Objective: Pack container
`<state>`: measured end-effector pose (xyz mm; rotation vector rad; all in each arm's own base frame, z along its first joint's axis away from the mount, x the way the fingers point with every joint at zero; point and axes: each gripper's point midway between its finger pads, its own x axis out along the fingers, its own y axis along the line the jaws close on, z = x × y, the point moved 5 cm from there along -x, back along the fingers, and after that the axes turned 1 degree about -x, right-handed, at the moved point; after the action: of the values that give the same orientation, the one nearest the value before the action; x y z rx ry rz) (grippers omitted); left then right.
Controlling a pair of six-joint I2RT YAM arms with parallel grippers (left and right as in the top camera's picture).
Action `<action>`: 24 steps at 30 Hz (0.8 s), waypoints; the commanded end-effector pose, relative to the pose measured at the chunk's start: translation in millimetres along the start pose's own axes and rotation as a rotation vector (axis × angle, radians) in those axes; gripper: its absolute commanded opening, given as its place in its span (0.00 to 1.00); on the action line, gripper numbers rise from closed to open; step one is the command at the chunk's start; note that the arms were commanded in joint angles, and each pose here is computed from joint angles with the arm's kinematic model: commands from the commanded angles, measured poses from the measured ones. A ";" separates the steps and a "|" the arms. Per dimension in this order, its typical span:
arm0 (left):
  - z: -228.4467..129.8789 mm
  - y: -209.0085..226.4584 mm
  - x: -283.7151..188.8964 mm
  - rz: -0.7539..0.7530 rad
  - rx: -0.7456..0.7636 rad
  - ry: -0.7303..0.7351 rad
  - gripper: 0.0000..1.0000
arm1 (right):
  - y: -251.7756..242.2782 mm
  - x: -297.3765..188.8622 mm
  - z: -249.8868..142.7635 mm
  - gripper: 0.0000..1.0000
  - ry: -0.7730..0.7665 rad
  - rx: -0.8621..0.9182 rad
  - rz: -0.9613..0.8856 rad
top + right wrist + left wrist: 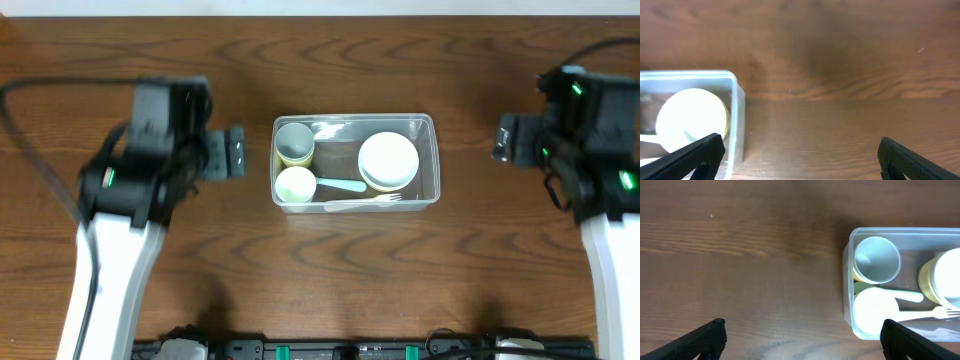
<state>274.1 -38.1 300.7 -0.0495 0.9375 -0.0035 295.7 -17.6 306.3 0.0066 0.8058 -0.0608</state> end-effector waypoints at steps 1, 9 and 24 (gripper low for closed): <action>-33.9 6.0 -13.3 -0.021 0.012 -0.043 0.98 | -1.1 -34.7 -11.9 0.99 -0.091 0.038 0.001; -123.2 20.8 -35.0 -0.079 -0.023 -0.226 0.98 | -6.6 -65.4 -99.6 0.99 -0.191 0.156 -0.039; -140.4 25.9 -60.6 -0.124 -0.088 -0.407 0.98 | -7.9 -58.3 -145.3 0.99 -0.214 0.175 -0.051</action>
<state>124.1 -15.4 267.1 -0.1697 0.5232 -0.0592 152.0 -16.0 249.2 0.1280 0.5857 -0.1549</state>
